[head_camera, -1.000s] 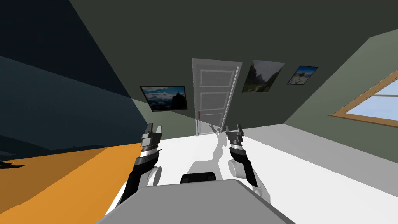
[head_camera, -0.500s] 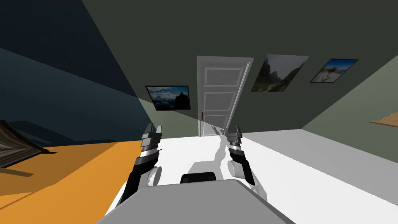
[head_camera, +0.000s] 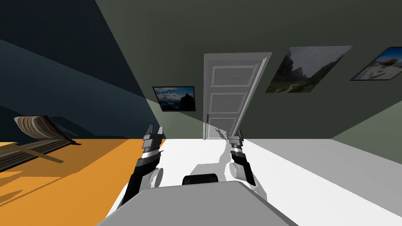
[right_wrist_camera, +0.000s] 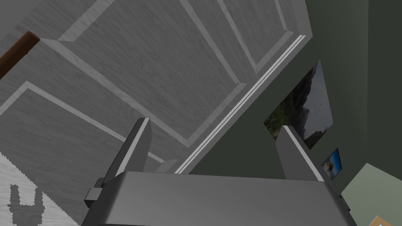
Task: Pull the door open
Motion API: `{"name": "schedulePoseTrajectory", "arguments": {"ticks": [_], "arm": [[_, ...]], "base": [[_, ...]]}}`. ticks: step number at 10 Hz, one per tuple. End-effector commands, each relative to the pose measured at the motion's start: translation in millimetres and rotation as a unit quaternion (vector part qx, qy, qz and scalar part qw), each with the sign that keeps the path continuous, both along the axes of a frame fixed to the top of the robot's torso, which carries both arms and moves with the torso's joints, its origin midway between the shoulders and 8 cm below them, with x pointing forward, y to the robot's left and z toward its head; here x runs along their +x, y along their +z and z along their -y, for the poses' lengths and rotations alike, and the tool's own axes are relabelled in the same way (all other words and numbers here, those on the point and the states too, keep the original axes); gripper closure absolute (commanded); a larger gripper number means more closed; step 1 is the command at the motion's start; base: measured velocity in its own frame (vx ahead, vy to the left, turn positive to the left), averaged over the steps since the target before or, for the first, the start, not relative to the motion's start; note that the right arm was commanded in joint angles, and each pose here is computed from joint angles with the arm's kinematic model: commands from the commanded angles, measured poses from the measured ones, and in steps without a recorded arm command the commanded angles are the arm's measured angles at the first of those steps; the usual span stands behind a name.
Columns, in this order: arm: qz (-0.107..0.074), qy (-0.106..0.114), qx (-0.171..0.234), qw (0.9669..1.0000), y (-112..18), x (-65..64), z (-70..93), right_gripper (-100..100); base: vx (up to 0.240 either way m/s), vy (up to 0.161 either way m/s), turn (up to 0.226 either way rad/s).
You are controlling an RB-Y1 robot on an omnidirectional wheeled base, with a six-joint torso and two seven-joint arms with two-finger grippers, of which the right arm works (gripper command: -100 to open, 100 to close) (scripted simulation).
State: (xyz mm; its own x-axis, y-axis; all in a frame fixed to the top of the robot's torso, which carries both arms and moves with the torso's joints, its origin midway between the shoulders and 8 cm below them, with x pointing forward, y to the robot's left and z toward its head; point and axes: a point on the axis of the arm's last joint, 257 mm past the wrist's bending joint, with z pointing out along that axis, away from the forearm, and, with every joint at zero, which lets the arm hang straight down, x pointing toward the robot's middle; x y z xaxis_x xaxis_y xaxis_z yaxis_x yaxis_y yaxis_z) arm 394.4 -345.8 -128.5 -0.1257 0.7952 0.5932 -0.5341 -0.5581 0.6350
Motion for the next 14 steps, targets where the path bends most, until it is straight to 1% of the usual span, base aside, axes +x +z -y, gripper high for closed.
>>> {"name": "schedulePoseTrajectory", "arguments": {"ticks": [1, 4, 7, 10, 12, 14], "arm": [[-0.006, 0.006, 0.024, 0.9997, -13.4, 1.0, 3.3, -100], [-0.016, 0.013, 0.067, 0.9975, -37.9, 3.7, 11.7, -100], [-0.026, 0.018, 0.110, 0.9934, -62.3, 5.2, 20.2, -100], [-0.034, 0.020, 0.153, 0.9874, -86.7, 5.2, 28.7, -100], [-0.039, 0.020, 0.181, 0.9826, -102.5, 4.5, 34.2, -100], [-0.043, 0.020, 0.208, 0.9770, -118.2, 3.2, 39.7, -100]], "base": [[0.097, -0.009, 0.168], [0.108, -0.007, 0.156], [0.105, -0.010, 0.167], [0.100, -0.021, 0.157], [0.097, -0.012, 0.168], [0.103, -0.029, 0.141]]}}
